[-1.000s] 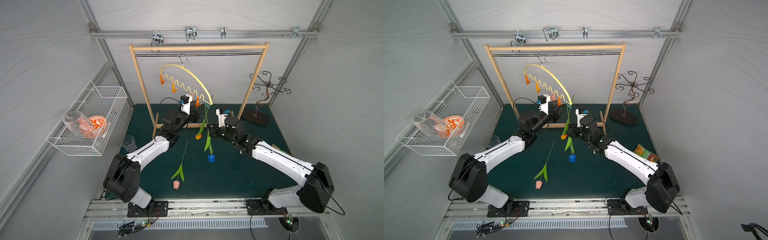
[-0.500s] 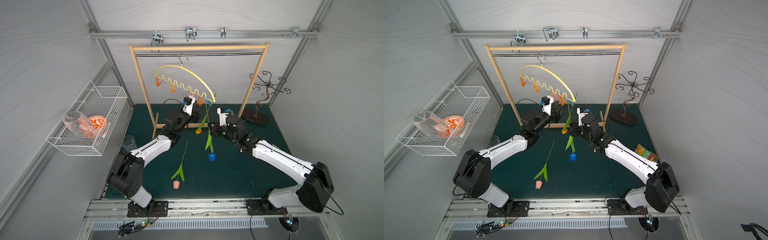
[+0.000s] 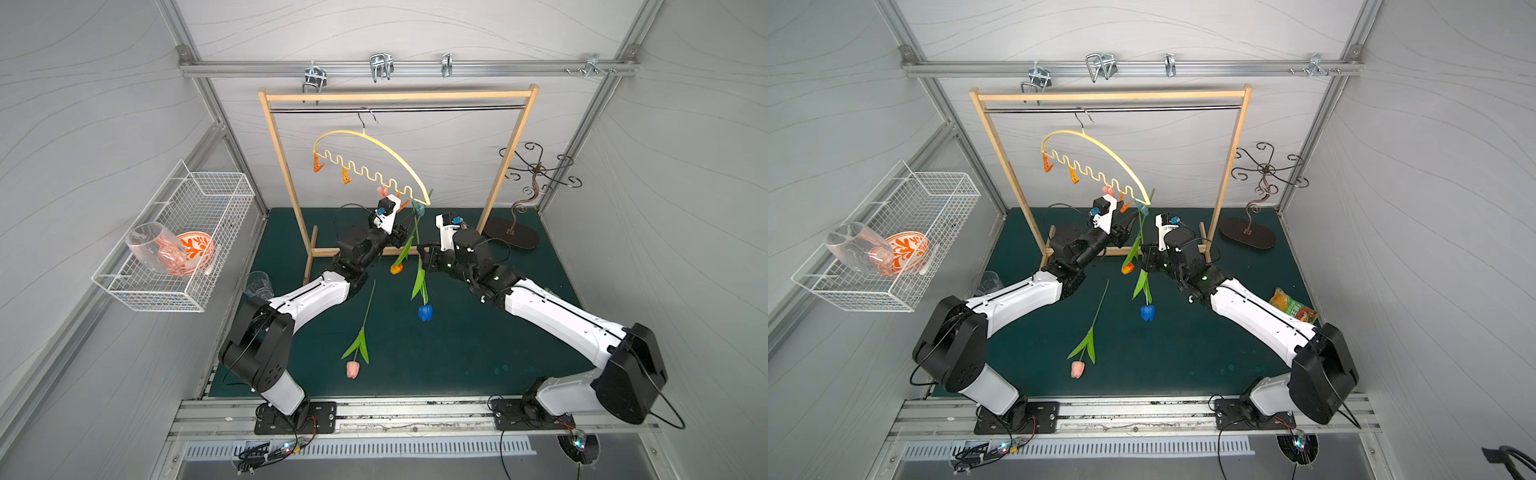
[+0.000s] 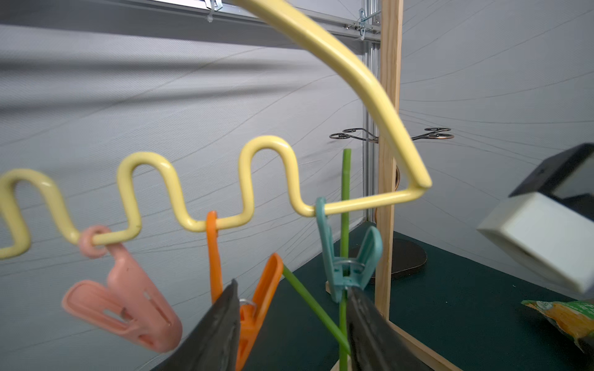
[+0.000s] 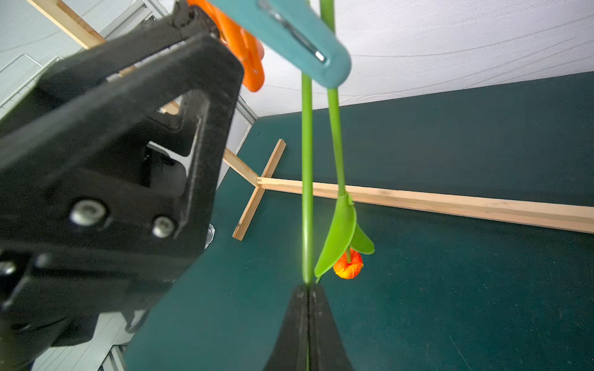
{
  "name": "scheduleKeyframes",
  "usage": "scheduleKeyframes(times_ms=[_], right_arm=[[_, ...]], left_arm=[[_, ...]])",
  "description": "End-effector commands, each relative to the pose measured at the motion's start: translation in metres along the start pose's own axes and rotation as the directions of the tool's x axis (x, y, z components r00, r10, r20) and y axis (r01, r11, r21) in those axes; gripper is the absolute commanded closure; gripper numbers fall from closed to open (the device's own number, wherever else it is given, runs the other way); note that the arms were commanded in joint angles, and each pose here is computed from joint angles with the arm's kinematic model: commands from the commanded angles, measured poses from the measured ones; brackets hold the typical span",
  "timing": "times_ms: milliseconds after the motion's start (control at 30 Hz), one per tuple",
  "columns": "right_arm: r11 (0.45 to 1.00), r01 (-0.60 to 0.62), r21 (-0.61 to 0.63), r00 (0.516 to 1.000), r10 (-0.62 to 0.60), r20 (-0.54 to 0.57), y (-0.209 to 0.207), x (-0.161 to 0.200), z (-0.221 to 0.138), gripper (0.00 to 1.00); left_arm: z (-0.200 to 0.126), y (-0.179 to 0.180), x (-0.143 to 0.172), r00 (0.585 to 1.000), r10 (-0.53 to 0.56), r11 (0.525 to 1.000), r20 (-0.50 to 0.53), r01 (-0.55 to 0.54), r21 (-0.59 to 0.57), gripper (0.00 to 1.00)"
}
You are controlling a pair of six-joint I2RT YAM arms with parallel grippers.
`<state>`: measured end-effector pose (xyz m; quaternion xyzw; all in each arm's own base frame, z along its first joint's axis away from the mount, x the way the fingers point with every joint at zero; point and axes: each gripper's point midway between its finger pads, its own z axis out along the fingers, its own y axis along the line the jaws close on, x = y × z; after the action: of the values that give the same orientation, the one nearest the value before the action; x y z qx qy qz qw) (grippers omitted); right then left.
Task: Dry the flowers on a clothes hanger
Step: Open the clamp at the hanger.
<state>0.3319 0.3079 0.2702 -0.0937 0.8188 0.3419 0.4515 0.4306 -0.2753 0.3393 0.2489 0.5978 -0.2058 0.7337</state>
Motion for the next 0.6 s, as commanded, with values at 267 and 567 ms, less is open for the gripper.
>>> scheduleKeyframes(times_ms=[267,567], right_arm=[[1.000,-0.002,-0.028,1.000,0.002,0.022,0.006,-0.010,-0.005,1.00],[1.000,-0.001,-0.023,1.000,0.002,0.013,0.004,-0.008,-0.002,1.00]], left_arm=[[-0.001,0.016,-0.040,0.991,0.043,0.995,0.128,-0.031,-0.090,0.39],[-0.015,0.014,-0.033,0.987,0.041,0.993,0.158,-0.024,-0.113,0.38]])
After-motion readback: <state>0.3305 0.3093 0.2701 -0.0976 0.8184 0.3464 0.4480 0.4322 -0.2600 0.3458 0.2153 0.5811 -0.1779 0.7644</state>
